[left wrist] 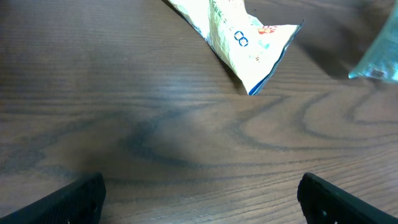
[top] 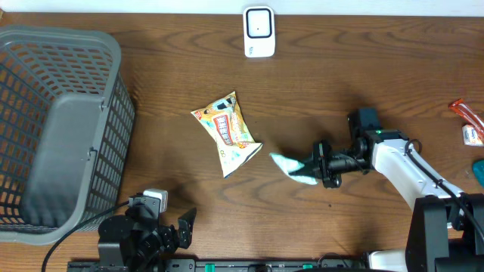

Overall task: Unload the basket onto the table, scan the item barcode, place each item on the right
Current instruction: 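Lift and rotate the wipes pack with the right gripper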

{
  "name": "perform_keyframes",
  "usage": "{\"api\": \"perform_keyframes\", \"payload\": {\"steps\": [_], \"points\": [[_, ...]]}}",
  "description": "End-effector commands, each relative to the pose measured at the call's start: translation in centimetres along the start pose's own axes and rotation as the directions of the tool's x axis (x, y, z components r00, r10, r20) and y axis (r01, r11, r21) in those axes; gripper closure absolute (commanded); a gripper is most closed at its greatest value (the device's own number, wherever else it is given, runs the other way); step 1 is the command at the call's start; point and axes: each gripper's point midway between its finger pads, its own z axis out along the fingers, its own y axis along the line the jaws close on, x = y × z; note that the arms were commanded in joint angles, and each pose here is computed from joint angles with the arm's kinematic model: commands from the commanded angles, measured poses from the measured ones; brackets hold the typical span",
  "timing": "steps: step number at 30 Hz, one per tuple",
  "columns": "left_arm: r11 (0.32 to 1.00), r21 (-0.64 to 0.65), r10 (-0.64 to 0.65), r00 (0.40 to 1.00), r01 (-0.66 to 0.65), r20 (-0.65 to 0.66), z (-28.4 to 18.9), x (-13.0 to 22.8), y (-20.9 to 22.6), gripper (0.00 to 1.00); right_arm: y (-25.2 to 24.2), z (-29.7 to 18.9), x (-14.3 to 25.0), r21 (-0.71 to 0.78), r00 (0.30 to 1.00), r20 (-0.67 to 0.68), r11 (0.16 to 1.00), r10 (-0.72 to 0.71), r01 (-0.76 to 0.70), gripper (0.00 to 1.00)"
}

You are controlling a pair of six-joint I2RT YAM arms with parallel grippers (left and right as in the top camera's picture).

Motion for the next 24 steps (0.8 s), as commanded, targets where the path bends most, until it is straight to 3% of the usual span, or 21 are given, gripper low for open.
{"api": "perform_keyframes", "payload": {"steps": [1, 6, 10, 13, 15, 20, 23, 24], "points": [[1.000, 0.011, -0.002, 1.000, 0.003, -0.012, 0.0, 0.3, -0.2, 0.01, 2.7, -0.8, 0.0, -0.102, 0.992, -0.005, 0.987, 0.124, -0.124, 0.99], [1.000, 0.011, -0.002, 1.000, 0.003, -0.012, 0.0, 0.3, -0.2, 0.01, 9.3, -3.3, 0.4, -0.316, 0.996, 0.005, 0.945, -0.089, 0.086, 0.99], [1.000, 0.011, -0.002, 1.000, 0.003, -0.012, 0.0, 0.3, -0.2, 0.01, 8.3, -3.1, 2.5, -0.261, 0.978, -0.111, 0.955, -0.175, 0.141, 0.99], [1.000, 0.011, -0.002, 1.000, 0.003, -0.012, 0.0, 0.3, -0.2, 0.01, 7.1, -2.8, 4.3, -0.249, 0.895, -0.156, 0.893, -0.418, 0.374, 0.98], [1.000, 0.011, -0.002, 1.000, 0.002, -0.012, 0.0, 0.3, -0.2, 0.02, 6.4, -2.8, 5.8, -0.265, 0.803, -0.200, 0.820, -0.561, 0.507, 0.99], [1.000, 0.011, -0.002, 1.000, 0.002, -0.012, 0.0, 0.3, -0.2, 0.01, 5.8, -4.1, 9.1, -0.411, 0.369, -0.166, 0.405, -0.914, 0.817, 0.99], [1.000, 0.011, -0.002, 1.000, 0.002, -0.012, 0.0, 0.3, -0.2, 0.01, 5.1, -4.6, 10.3, -0.463, 0.172, -0.149, 0.222, -0.974, 0.858, 0.98], [1.000, 0.011, -0.002, 1.000, 0.002, -0.012, 0.0, 0.3, -0.2, 0.01, 4.9, -4.5, 10.4, -0.464, 0.156, -0.149, 0.208, -0.977, 0.861, 0.99]]}}
